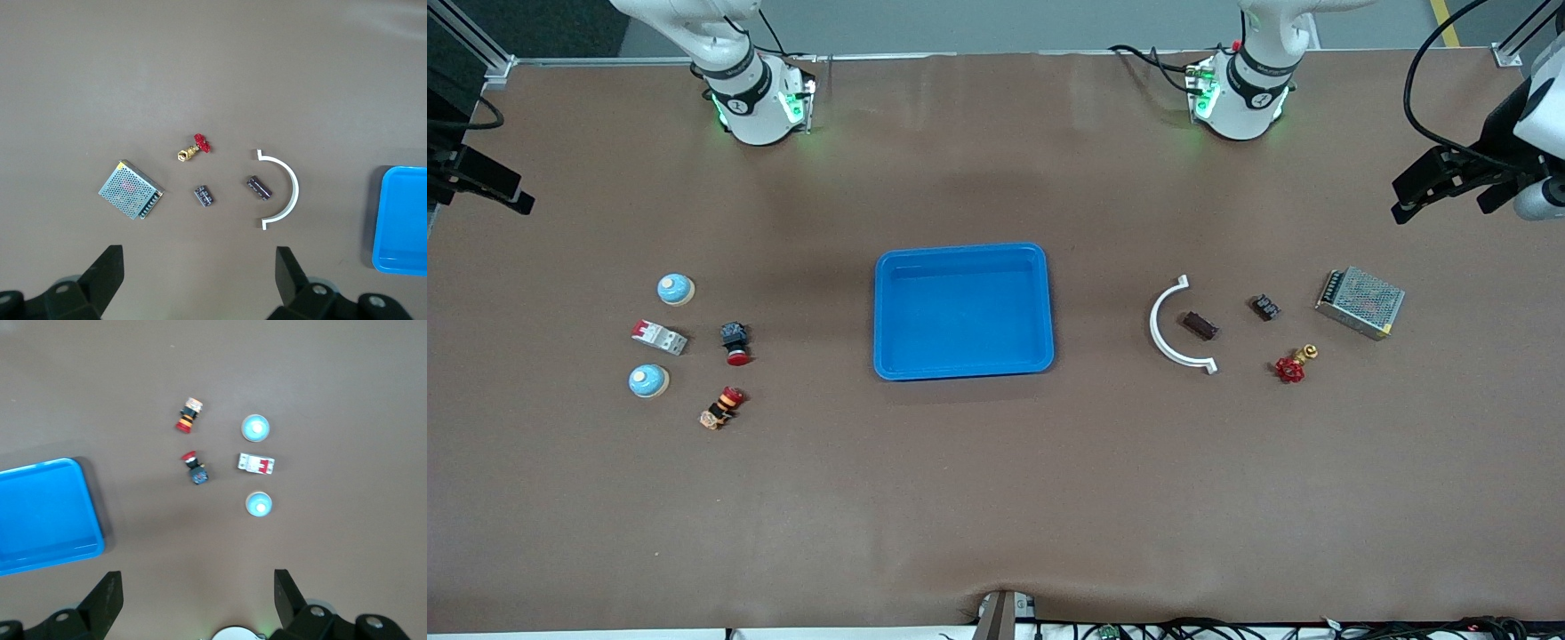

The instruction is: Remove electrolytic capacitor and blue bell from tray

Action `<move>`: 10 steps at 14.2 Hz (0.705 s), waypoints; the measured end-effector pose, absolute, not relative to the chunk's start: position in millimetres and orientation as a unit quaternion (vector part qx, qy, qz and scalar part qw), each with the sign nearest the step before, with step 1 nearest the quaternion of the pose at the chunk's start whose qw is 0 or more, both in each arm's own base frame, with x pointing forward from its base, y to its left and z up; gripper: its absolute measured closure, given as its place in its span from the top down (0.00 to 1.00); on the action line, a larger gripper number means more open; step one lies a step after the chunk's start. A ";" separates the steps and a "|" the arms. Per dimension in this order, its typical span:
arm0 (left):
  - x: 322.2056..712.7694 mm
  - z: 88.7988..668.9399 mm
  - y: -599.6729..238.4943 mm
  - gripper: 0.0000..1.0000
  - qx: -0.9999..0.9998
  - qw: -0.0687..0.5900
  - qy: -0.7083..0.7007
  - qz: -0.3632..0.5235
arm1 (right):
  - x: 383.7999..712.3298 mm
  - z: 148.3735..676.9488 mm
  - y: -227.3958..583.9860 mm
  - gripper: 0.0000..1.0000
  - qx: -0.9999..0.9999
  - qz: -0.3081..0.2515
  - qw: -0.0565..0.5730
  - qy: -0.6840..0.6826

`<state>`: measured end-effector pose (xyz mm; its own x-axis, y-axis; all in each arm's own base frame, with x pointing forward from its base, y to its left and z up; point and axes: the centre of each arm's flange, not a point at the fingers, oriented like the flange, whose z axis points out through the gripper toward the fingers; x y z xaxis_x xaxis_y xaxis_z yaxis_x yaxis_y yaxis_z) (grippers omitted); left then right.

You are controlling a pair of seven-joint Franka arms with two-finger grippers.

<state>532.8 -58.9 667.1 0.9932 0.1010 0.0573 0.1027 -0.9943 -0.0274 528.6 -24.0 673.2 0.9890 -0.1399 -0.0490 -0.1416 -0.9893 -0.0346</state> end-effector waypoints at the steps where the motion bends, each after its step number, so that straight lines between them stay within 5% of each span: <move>1: 532.8 667.1 -58.9 1.00 -0.998 0.015 -0.051 -0.028 | 526.0 672.5 -20.9 1.00 -0.997 0.019 0.027 0.069; 10: 531.6 666.1 -58.7 1.00 -0.998 0.016 -0.051 -0.022 | 518.9 645.1 -7.7 1.00 -0.997 0.045 0.031 0.058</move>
<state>531.6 -58.7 666.1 0.9938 0.1015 0.0459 0.1029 -0.9942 -0.0298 518.9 -7.7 645.1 0.9892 -0.1124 -0.0941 -0.1180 -0.9914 -0.0560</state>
